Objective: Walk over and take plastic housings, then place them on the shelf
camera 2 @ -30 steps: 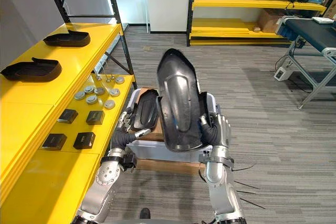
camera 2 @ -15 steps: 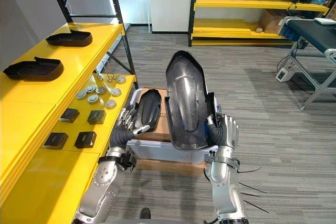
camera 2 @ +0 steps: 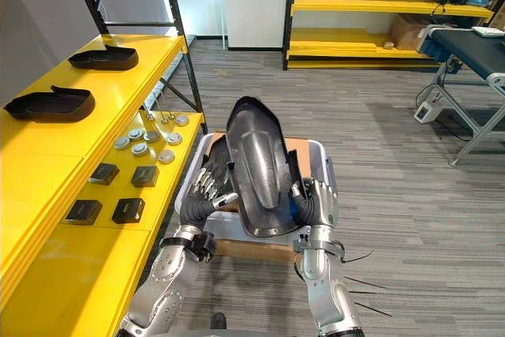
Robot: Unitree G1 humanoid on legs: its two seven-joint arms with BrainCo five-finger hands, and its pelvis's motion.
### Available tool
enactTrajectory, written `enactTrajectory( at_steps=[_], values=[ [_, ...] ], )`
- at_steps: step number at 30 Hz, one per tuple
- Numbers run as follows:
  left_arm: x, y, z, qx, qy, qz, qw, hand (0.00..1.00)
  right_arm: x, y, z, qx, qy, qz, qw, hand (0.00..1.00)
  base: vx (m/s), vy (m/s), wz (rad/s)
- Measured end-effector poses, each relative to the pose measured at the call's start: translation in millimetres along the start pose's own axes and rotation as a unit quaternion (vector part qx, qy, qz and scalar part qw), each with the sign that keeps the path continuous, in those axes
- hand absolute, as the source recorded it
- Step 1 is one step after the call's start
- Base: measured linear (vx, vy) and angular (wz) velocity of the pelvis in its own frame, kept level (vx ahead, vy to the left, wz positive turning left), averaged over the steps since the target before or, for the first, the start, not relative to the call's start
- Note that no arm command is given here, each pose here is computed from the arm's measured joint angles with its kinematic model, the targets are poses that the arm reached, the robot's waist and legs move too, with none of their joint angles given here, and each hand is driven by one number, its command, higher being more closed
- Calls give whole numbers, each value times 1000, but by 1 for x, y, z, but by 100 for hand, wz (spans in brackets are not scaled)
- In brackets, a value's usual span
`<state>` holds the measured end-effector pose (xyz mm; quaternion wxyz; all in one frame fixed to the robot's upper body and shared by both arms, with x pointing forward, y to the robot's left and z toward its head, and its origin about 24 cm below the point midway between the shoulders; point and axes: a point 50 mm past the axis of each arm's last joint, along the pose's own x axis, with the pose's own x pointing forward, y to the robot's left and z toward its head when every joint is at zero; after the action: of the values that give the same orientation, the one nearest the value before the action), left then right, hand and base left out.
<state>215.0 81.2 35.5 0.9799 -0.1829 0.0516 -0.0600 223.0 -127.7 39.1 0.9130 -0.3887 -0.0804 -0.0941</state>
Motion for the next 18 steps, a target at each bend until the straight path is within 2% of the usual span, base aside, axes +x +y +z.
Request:
enactTrajectory(
  at_steps=[5, 6, 10, 11, 18],
  values=[
    [2, -3, -4, -2, 14, -11, 1000, 0, -3, 7, 7, 7, -14, 16, 1000, 100, 0, 0, 0],
    [3, -2, -4, 2, 14, -12, 1000, 100, -3, 7, 7, 7, -17, 18, 1000, 100, 0, 0, 0],
    [4, 1, -7, 7, 22, -9, 1000, 100, -3, 7, 7, 0, -28, 28, 999, 100, 0, 0, 0],
    [3, 3, -7, 10, 23, -7, 1000, 100, -3, 7, 8, 0, -31, 29, 999, 0, 0, 0, 0],
    [3, 10, -6, 23, 23, 9, 999, 100, -5, 9, 26, 42, -72, 40, 996, 0, 0, 0, 0]
  ],
)
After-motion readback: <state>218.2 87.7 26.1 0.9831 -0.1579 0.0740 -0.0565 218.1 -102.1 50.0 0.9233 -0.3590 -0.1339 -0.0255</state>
